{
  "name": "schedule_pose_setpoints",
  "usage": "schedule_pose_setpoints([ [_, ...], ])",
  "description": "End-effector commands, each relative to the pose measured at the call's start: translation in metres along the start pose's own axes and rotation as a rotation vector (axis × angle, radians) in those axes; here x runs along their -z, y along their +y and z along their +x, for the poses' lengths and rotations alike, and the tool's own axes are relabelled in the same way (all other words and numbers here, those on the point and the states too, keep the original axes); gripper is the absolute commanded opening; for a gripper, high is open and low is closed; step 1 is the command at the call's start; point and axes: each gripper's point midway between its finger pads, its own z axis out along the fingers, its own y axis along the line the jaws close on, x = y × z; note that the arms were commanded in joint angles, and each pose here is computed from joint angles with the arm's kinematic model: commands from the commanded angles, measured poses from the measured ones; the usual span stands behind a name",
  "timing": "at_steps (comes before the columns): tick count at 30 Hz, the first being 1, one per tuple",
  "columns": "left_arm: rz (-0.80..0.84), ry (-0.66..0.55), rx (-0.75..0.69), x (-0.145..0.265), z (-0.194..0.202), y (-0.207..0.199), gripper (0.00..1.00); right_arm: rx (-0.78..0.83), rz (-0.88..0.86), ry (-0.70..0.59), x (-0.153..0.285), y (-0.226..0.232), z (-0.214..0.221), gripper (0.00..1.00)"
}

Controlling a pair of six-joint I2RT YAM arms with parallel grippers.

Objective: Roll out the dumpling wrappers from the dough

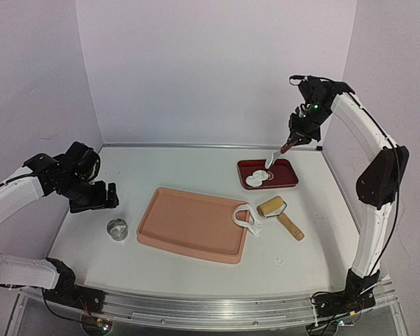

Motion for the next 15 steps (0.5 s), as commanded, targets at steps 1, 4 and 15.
schedule_pose_setpoints([
  [1, 0.008, -0.037, 0.003, 0.003, -0.008, -0.003, 1.0, 0.111, 0.155, 0.015, 0.003, -0.012, 0.016, 0.0],
  [4, 0.014, -0.029, -0.002, 0.001, -0.007, -0.004, 1.0, 0.285, 0.253, 0.037, -0.009, 0.009, 0.028, 0.0],
  [15, 0.013, -0.008, -0.007, -0.004, -0.005, -0.006, 1.0, 0.374, 0.661, -0.035, -0.023, -0.019, 0.024, 0.0],
])
